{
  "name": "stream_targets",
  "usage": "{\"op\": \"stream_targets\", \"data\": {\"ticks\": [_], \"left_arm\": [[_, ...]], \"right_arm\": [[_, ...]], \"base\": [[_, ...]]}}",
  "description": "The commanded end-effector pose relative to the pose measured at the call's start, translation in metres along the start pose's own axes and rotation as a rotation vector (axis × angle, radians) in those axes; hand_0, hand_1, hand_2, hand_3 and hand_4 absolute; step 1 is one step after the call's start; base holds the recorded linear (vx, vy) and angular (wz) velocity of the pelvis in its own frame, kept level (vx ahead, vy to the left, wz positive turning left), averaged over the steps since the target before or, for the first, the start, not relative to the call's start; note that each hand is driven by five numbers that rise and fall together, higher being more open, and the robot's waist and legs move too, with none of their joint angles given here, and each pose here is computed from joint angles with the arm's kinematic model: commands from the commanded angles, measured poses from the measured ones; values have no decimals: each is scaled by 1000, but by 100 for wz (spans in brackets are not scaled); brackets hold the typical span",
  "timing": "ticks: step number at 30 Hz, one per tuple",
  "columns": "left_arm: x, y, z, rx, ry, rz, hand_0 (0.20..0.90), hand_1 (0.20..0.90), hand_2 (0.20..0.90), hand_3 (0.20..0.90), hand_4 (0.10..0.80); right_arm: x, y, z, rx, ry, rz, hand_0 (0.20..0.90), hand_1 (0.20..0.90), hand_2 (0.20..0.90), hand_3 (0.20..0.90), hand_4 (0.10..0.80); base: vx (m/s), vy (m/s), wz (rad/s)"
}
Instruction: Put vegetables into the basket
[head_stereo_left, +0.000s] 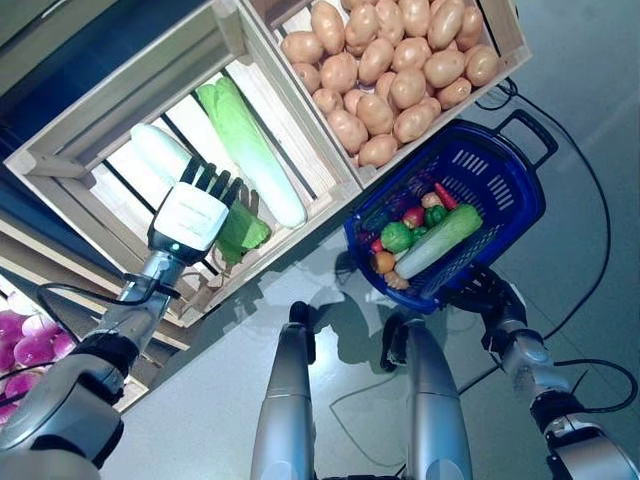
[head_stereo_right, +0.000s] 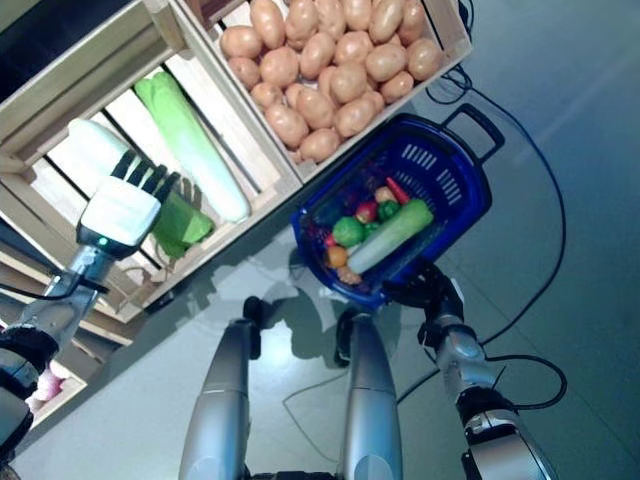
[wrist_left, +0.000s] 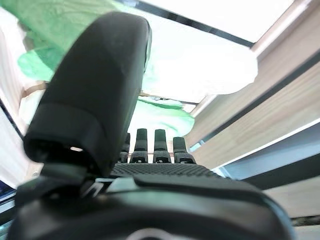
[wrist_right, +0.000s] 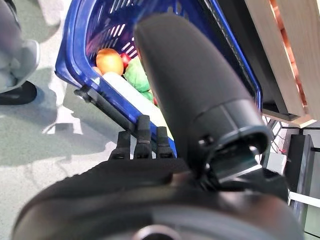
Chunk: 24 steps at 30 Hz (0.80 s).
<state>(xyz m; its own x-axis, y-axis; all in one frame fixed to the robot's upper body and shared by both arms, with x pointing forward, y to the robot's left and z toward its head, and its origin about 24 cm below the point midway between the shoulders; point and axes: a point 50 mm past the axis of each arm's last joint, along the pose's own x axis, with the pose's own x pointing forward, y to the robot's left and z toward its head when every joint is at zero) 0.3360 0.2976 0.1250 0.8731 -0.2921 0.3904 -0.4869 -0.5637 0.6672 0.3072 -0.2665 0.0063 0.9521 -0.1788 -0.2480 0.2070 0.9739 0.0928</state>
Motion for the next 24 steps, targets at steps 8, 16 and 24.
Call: {"op": "stream_targets", "data": {"ticks": [8,16,24], "left_arm": [[30,20,-29,33,145,105,900,900,900,900,800],[27,11,-33,9,208,20,900,900,900,900,800],[24,2,-28,-32,201,-76,900,900,900,900,800]], "right_arm": [[6,-13,40,7,-158,-30,900,900,900,900,800],[9,-13,49,12,-182,-33,900,900,900,900,800],[11,-11,56,17,-210,-37,900,900,900,900,800]], "base": [[-13,9,-3],[-1,1,0],[0,0,0]]}}
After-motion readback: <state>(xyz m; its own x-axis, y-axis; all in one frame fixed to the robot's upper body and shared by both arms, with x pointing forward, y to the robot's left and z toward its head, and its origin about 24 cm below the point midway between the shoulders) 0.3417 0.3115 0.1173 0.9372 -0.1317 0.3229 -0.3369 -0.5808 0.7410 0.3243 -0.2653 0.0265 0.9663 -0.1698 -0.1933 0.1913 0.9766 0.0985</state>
